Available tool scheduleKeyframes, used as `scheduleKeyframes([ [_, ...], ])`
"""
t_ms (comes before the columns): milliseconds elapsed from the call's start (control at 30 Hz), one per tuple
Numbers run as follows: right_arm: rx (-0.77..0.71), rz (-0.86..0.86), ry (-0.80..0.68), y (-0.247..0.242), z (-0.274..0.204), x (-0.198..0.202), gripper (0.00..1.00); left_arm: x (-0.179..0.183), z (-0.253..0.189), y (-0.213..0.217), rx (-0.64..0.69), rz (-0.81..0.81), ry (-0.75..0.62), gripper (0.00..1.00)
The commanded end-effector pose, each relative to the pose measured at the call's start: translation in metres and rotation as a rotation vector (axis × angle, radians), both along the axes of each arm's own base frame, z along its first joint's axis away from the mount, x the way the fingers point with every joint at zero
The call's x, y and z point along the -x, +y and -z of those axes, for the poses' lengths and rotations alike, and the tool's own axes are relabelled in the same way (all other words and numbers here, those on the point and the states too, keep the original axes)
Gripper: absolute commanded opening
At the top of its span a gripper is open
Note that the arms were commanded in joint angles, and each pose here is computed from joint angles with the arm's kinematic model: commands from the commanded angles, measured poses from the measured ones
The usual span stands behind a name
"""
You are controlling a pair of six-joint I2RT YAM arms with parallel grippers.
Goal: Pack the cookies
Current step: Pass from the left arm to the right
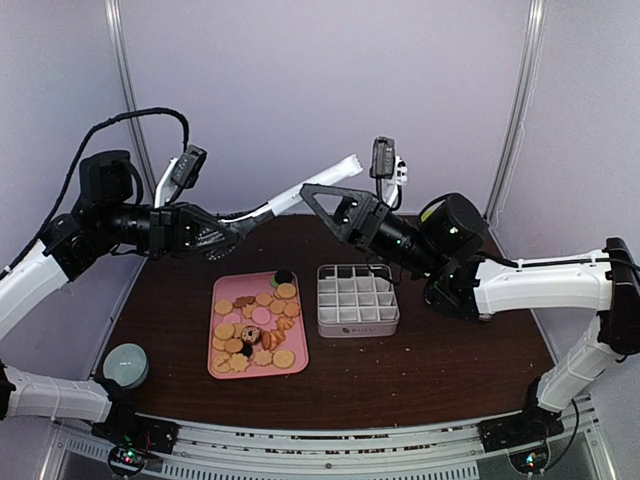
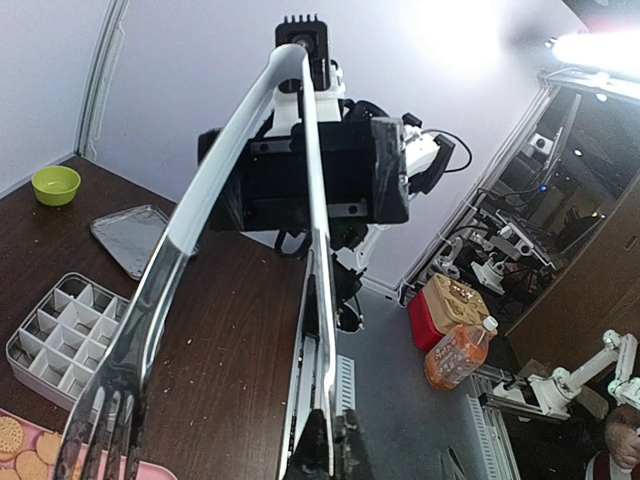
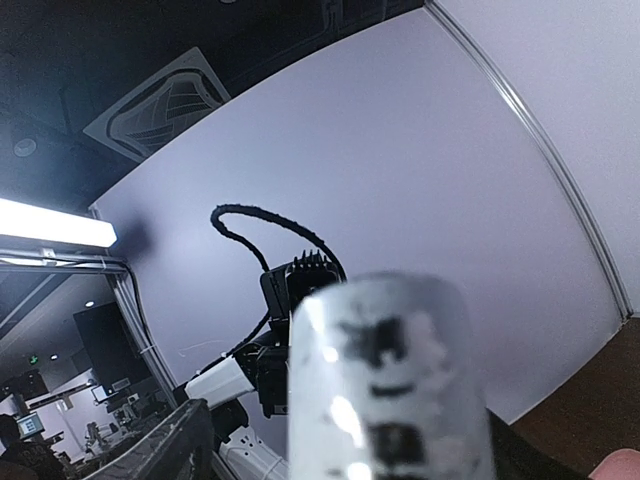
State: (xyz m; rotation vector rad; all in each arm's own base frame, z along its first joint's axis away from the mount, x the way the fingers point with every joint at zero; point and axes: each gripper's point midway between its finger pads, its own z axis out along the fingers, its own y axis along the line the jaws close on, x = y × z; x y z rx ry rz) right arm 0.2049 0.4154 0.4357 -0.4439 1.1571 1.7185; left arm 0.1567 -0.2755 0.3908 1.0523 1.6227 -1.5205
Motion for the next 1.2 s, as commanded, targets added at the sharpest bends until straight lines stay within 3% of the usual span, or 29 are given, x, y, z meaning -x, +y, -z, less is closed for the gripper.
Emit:
scheduleKeyframes([
  [0,-0.042,-0.040,-0.022,0.005,-0.018,0.002,0.82,0.002,-0.011,0.002,0.043,0.005,-0.075,0.00],
  [467,-0.044,-0.167,-0.014,-0.002,-0.018,0.009,0.65,0.012,-0.013,0.005,0.042,0.044,-0.108,0.00],
  [1167,0.086,-0.198,-0.008,0.017,-0.012,0.002,0.57,0.014,-0.008,0.008,0.013,0.050,-0.142,0.00],
])
